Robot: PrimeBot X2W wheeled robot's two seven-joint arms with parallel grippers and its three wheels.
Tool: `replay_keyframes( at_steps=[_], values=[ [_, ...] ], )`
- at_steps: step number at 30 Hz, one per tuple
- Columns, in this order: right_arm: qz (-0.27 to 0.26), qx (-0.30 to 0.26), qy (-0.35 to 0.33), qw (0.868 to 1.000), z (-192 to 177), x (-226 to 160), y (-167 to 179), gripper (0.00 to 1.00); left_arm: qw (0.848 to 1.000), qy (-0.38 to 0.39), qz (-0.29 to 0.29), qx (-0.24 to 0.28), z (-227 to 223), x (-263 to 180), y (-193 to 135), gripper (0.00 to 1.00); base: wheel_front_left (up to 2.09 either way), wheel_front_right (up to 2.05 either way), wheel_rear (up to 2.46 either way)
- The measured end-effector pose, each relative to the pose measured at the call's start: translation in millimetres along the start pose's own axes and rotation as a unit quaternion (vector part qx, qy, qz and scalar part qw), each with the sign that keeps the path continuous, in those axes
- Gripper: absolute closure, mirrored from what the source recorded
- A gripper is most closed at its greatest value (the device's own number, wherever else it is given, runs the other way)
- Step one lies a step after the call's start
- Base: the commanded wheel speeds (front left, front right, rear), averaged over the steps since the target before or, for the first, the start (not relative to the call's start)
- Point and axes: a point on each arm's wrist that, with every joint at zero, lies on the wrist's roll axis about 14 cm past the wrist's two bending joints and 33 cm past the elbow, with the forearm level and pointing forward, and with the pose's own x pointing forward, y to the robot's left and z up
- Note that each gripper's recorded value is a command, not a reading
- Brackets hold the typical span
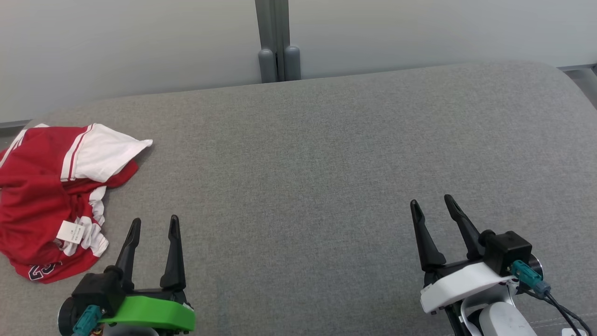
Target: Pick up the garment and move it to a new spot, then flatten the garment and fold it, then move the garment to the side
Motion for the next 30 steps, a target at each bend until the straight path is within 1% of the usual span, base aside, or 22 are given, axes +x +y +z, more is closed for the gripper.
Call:
replay_keyframes(
  at_steps=[2,6,16,30],
  values=[
    [0.004,-0.008,-0.002,1.000,0.8,-0.3,1.8,0.00,1.000,0.001,-0.003,0.010,-1.0,-1.6,-1.3,0.00,0.00,0.00,0.00],
    [0.008,-0.021,-0.004,1.000,2.0,-1.1,3.9,0.00,1.000,0.006,-0.002,0.013,-4.9,-3.9,-0.4,0.00,0.00,0.00,0.00],
    [0.023,-0.054,-0.010,0.998,3.7,-3.8,10.7,0.00,0.999,0.017,-0.013,0.040,-14.0,-7.0,-3.9,0.00,0.00,0.00,0.00],
    [0.025,-0.058,-0.005,0.998,-0.1,-4.5,11.1,0.00,0.999,0.020,-0.008,0.039,-16.1,-8.5,0.0,0.00,0.00,0.00,0.00]
  ],
)
